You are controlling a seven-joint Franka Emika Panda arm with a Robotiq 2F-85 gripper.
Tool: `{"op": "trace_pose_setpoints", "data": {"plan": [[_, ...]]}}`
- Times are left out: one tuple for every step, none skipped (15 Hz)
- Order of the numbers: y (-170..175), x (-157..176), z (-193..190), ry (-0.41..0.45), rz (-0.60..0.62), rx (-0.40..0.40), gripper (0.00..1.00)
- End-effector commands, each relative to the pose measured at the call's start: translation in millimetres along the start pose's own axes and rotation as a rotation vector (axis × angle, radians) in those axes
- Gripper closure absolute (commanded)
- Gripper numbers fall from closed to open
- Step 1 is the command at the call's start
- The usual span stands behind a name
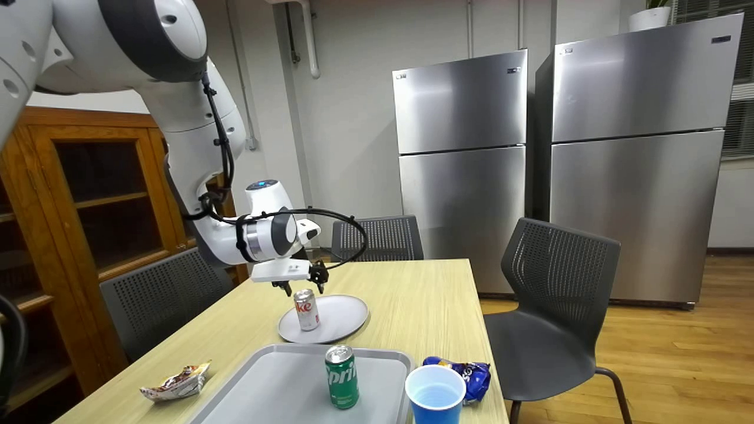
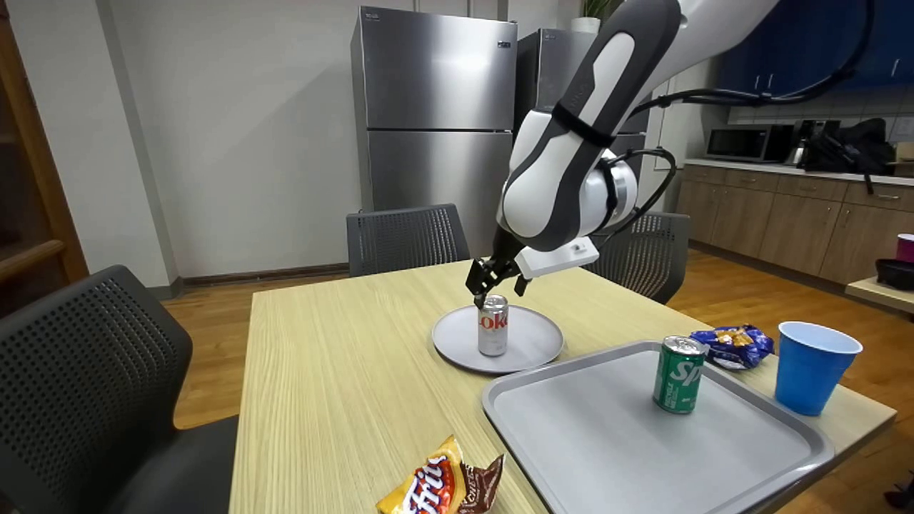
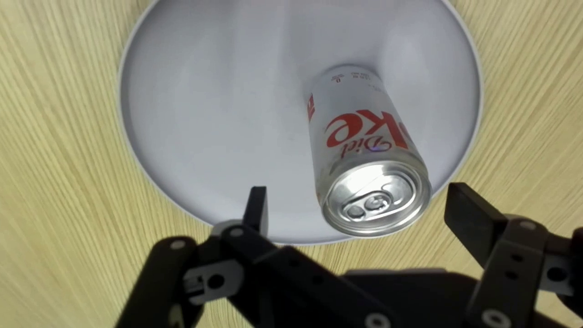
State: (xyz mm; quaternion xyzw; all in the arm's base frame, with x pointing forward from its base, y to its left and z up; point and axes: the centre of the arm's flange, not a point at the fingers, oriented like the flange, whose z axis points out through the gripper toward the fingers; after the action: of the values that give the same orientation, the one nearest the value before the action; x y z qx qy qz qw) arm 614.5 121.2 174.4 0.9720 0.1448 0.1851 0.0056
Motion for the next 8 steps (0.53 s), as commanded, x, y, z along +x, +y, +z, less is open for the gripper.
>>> {"op": "trace_pose_setpoints", "data": {"plan": [[-1.2, 9.3, 7.7, -0.014, -0.015, 0.008, 0.00], [-1.5, 9.0, 10.3, -0.018, -0.015, 0.008, 0.00], [-1.8, 8.7, 12.2, -0.020, -0.015, 0.008, 0.00], [-2.1, 8.5, 14.0, -0.022, -0.015, 0.008, 0.00], [-2.5, 8.3, 16.1, -0.024, -0.015, 0.009, 0.00], [-2.7, 8.1, 17.7, -0.025, -0.016, 0.009, 0.00], [-3.0, 8.1, 19.3, -0.026, -0.016, 0.010, 0.00], [-3.0, 8.0, 20.9, -0.027, -0.016, 0.010, 0.00]]}}
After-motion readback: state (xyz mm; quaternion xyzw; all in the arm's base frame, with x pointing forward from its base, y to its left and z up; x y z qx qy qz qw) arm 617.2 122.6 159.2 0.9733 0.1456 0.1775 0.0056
